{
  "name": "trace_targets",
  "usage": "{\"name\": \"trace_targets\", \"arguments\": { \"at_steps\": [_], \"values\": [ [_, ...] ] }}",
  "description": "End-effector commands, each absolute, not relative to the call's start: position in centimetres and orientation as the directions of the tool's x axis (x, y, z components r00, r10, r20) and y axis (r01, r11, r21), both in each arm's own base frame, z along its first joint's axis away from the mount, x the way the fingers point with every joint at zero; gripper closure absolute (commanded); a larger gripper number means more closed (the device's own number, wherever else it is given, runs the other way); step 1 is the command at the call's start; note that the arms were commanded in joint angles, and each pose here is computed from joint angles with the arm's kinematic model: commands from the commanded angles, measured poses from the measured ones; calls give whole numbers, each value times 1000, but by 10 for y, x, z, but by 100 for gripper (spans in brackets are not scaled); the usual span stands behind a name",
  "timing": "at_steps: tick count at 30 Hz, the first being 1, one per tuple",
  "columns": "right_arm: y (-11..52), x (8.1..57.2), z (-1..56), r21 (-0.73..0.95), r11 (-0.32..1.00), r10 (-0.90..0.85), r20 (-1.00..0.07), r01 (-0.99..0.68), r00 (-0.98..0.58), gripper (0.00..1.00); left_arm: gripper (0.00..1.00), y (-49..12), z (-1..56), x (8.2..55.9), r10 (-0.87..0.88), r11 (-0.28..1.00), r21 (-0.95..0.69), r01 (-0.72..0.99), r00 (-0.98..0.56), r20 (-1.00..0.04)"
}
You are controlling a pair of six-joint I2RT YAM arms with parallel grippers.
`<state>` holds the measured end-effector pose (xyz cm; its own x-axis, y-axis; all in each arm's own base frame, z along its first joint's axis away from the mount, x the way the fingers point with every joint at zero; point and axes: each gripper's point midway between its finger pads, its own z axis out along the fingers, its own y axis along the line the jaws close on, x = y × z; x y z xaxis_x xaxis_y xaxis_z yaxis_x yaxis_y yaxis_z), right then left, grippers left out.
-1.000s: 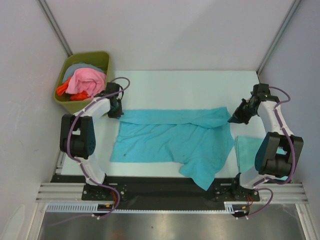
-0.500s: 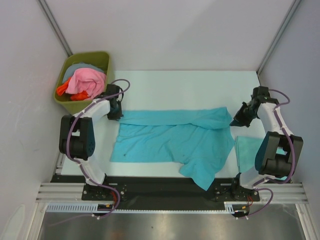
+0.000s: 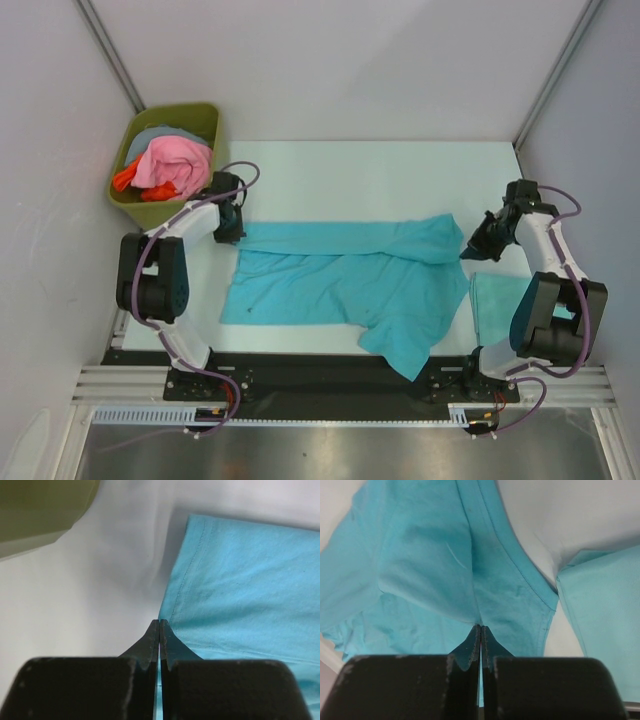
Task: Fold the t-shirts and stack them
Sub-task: Fold the tshirt
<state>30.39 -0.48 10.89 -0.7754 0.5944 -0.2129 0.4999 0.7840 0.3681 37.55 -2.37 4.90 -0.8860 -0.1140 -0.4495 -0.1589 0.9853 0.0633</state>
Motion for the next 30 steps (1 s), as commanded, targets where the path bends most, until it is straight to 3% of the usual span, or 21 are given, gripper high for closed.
{"name": "trace_targets", "arguments": {
  "at_steps": [1, 21, 27, 30],
  "values": [
    [-6, 297, 109, 367, 787, 592, -224, 496, -774, 100, 99, -21, 47, 374, -100, 984, 86, -156, -885, -455],
    [-12, 313, 99, 358, 788, 595, -235, 501, -769, 100, 100, -26, 37, 372, -107, 987, 60, -148, -895, -432],
    [-20, 352, 123, 394, 777, 615, -304, 491, -728, 100, 100, -32, 67, 390, -132, 987, 16, -162, -856, -499],
    [-28, 388, 141, 427, 759, 640, -351, 491, -684, 100, 100, -37, 101, 421, -144, 986, -14, -166, -808, -571]
  ]
}}
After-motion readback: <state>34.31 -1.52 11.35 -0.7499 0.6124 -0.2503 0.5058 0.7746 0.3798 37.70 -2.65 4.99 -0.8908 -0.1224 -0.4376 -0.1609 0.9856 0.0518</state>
